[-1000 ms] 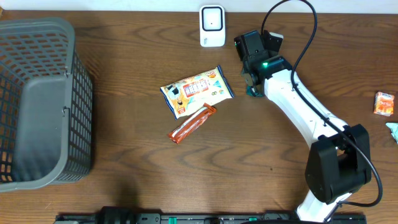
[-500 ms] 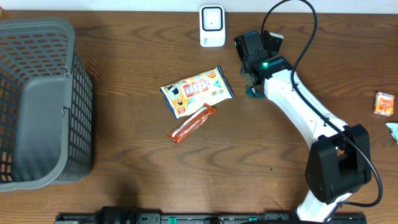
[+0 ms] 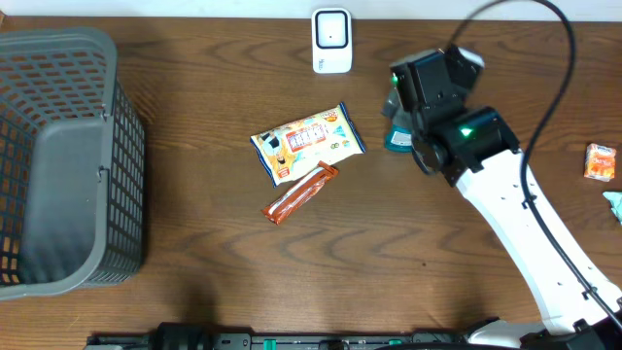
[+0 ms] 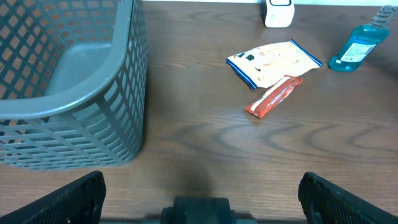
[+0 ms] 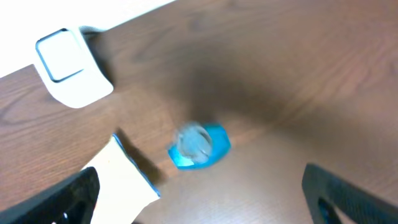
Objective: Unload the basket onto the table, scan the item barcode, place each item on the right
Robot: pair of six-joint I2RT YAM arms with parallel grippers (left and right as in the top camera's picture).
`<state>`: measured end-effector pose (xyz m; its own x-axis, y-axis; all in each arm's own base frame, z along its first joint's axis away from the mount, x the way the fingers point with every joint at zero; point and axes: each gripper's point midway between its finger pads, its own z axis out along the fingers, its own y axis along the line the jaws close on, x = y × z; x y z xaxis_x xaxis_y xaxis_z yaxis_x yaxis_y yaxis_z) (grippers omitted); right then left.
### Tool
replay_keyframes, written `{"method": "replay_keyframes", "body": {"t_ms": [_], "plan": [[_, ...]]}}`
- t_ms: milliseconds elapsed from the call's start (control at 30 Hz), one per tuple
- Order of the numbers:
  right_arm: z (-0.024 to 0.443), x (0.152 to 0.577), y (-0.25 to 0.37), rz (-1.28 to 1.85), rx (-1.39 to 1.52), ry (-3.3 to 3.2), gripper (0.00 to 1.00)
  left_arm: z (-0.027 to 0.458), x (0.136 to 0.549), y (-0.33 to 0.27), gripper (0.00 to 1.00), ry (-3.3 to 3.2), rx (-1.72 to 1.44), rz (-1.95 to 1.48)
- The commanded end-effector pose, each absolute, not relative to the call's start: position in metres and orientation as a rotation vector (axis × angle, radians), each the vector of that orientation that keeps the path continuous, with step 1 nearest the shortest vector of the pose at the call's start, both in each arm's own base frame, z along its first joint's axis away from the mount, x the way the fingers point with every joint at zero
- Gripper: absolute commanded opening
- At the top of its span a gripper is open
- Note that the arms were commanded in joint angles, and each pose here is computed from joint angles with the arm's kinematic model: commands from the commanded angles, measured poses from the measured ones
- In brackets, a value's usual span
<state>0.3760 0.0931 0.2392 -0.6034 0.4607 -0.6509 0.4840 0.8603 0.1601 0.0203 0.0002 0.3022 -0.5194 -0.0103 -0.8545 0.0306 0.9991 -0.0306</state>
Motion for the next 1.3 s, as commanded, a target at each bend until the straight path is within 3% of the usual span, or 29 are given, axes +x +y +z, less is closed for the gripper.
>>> {"method": "replay_keyframes", "body": {"t_ms": [0, 100, 200, 433, 600, 933, 1267], "plan": [[0.205, 0.354, 0.087, 0.028, 1.261, 2.211, 0.99, 0.286, 0.011, 0.0, 0.99, 2.198, 0.011, -0.05], [0.179, 0.334, 0.091, 0.033, 1.625, 2.13, 0.99, 0.286, 0.011, 0.0, 0.99, 2.198, 0.011, -0.05], [0.166, 0.341, 0.106, 0.122, 1.767, 2.086, 0.99, 0.286, 0.011, 0.0, 0.99, 2.198, 0.011, -0.05], [0.165, 0.38, 0.136, 0.258, 1.408, 2.273, 0.99, 0.286, 0.011, 0.0, 0.99, 2.198, 0.011, -0.05], [0.166, 0.4, 0.139, 0.266, 1.344, 2.219, 0.99, 0.286, 0.011, 0.0, 0.99, 2.198, 0.011, -0.05], [0.115, 0.43, 0.148, 0.201, 1.327, 2.221, 0.99, 0.286, 0.011, 0.0, 0.99, 2.198, 0.011, -0.05], [0.126, 0.442, 0.135, 0.068, 1.149, 2.175, 0.99, 0.286, 0.011, 0.0, 0.99, 2.198, 0.011, -0.05]]}}
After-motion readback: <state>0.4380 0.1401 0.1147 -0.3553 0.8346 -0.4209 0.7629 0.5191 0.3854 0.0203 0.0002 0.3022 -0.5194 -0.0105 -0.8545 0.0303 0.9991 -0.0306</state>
